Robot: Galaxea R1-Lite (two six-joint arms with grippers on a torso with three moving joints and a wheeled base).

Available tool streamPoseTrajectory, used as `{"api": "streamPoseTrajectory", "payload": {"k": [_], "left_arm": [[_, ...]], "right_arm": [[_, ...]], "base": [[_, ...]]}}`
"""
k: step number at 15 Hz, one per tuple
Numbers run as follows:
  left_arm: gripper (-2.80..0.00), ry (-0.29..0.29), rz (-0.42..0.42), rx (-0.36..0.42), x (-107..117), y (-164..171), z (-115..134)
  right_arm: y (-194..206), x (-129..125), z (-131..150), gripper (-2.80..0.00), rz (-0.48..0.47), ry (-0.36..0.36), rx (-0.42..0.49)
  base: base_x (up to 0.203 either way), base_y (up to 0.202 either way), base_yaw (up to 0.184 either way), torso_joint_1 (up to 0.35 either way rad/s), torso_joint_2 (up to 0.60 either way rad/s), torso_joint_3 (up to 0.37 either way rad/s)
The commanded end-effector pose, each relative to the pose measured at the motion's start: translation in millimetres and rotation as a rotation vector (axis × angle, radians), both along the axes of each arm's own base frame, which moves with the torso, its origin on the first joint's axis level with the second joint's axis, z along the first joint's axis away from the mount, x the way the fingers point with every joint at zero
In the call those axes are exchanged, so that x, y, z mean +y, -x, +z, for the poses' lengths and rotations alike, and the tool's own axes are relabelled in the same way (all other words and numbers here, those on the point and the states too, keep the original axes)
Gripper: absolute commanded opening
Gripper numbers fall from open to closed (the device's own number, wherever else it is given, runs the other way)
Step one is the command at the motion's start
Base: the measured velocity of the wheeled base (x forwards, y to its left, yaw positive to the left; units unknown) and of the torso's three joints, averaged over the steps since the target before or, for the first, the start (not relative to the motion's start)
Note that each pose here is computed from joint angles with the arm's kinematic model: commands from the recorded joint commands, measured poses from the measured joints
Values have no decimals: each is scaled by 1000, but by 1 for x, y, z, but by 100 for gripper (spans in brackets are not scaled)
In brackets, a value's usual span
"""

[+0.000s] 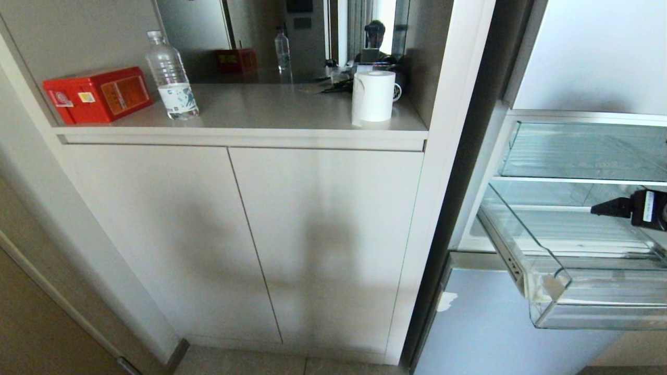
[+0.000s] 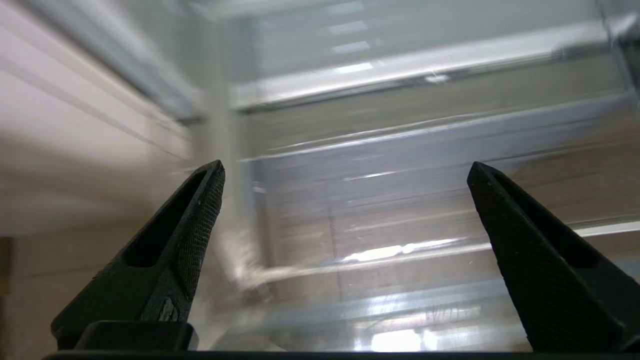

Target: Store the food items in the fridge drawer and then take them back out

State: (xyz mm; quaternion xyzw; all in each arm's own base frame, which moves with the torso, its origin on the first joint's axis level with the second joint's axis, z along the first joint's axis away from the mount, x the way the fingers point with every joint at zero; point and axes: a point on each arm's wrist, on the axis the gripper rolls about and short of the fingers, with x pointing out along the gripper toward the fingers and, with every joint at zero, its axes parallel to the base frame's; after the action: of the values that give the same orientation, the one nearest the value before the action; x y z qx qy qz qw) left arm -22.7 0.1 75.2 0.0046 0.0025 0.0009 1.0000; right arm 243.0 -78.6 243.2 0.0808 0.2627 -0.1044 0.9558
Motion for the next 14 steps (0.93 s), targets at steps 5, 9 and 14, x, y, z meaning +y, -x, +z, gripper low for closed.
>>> {"api": "streamPoseTrajectory", "payload": {"k": [5, 9, 14], "left_arm": [[-280, 0, 1, 1, 0, 0, 0], [-280, 0, 1, 1, 0, 0, 0], [-280, 0, 0, 1, 0, 0, 0]], "right_arm": [[139, 50, 23, 0, 104, 63, -334], [202, 73, -14, 0, 224, 58, -436], [228, 83, -71, 0, 321, 35, -409]], "base": [[0, 0, 0, 0, 0, 0], [0, 0, 0, 0, 0, 0], [0, 0, 0, 0, 0, 0]]}}
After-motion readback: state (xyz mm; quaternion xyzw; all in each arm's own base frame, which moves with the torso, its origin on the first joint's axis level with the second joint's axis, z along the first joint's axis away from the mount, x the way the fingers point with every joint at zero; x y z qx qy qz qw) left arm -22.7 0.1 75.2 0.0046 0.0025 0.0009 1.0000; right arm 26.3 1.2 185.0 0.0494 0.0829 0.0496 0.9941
